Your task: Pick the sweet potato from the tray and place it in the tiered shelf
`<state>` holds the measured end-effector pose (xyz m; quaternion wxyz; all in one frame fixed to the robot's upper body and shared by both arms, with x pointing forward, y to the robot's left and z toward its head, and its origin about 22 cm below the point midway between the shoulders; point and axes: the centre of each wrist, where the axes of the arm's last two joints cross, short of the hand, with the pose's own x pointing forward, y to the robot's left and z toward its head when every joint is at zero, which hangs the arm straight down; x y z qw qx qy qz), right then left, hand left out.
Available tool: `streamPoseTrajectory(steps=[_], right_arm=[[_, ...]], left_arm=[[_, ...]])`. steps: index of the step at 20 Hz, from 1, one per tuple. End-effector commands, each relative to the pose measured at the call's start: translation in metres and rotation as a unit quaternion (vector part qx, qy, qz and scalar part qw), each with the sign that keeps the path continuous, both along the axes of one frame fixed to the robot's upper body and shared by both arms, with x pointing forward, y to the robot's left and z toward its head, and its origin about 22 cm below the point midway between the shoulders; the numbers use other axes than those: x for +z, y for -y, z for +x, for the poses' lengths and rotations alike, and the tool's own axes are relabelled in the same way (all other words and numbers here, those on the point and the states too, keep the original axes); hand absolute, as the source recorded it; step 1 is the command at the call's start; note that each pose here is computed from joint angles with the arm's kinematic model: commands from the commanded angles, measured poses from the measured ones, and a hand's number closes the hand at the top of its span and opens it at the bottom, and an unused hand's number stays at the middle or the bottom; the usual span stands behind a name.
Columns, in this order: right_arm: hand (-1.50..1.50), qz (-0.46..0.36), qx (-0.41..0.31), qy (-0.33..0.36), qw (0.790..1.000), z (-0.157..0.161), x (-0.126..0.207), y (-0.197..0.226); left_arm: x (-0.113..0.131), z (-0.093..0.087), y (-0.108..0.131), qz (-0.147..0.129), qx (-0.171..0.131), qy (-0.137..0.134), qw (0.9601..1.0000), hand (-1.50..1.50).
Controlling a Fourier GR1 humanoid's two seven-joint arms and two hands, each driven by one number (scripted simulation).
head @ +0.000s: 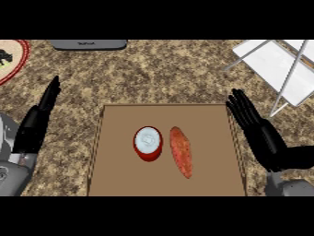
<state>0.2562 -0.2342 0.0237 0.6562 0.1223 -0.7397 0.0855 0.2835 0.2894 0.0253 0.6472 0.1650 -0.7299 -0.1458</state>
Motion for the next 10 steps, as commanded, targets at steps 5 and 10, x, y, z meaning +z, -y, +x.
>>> streamPoseTrajectory(steps=[5, 10], right_arm=[[1.5, -0.057, 0.048, 0.105, 0.992, 0.069, 0.084, -0.005], [-1.5, 0.018, -0.02, -0.05, 0.998, 0.085, 0.037, -0.004]], left_arm=[[0.038, 0.019, 0.011, -0.118, -0.009, -0.034, 0.9924, 0.0], [0.041, 0.019, 0.016, -0.169, -0.02, -0.07, 0.9829, 0.0]])
